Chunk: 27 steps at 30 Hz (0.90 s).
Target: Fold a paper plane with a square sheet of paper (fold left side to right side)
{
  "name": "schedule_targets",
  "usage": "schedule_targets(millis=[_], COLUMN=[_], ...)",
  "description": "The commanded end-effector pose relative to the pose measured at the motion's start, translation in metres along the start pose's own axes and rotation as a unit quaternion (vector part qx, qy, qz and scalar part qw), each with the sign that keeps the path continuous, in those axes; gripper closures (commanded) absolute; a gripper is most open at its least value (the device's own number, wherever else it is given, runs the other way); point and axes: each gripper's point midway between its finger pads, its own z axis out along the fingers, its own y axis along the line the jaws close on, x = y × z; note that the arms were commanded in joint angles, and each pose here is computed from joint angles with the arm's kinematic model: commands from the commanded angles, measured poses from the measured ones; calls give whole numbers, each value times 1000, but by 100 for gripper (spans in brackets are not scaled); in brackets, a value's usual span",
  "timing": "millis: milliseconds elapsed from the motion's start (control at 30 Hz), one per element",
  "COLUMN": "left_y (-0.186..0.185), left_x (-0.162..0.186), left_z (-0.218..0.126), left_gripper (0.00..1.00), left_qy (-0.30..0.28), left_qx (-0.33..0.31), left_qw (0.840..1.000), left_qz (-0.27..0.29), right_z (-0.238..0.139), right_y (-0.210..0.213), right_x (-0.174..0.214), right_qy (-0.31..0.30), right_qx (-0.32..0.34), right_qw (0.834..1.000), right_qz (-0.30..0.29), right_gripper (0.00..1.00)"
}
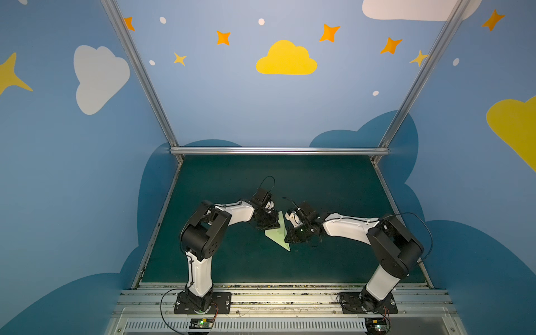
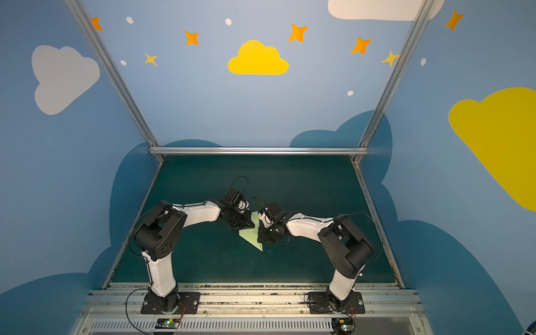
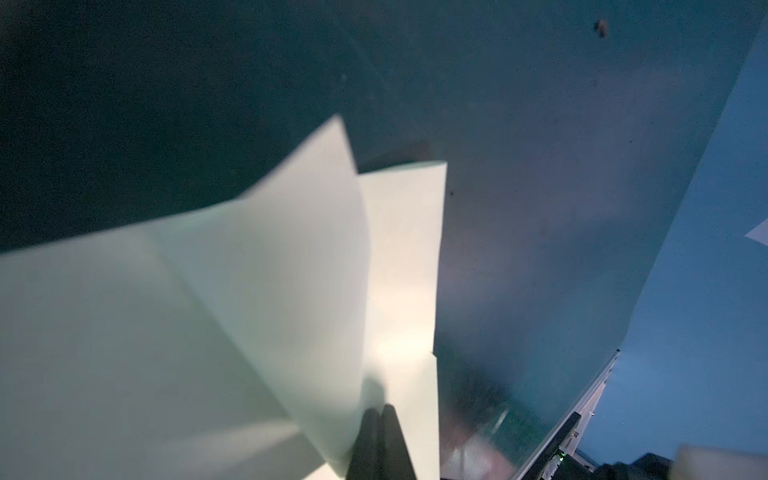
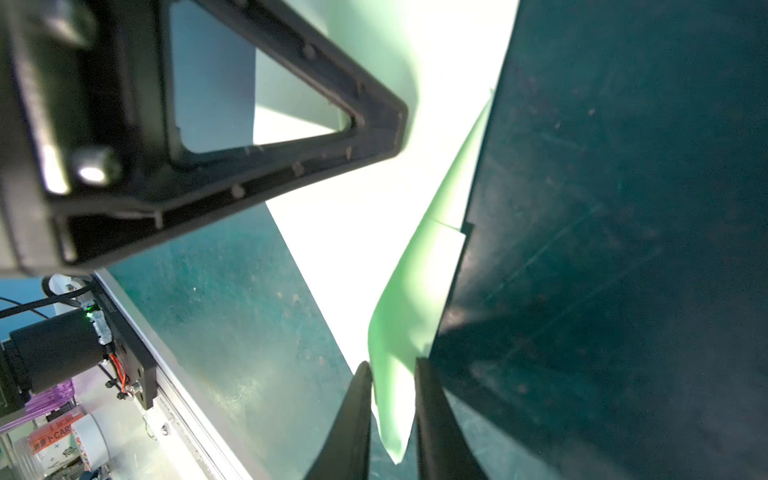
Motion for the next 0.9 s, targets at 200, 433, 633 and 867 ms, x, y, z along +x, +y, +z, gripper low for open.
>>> schedule_targets(millis=[200, 433, 633, 867], left_y=[23, 25, 28, 32], left_x=[6, 6, 7, 9], left_z=[3, 3, 3, 3], left_gripper=[96, 96, 96, 96], left_qy=[2, 1, -3, -3], left_qx=[-36, -38, -45, -50], left_qw=[999, 999, 999, 998], left_qz=[-8, -12, -20, -25], right_z=[6, 8, 0, -29], right_y=[-3, -13, -12, 8], right_x=[-3, -2, -1, -12], right_qy=[6, 8, 6, -35], right_qx=[9, 34, 43, 28], right_qw=[1000, 999, 999, 999], right_qz=[1, 2, -1, 0], right_gripper=[91, 96, 86, 84])
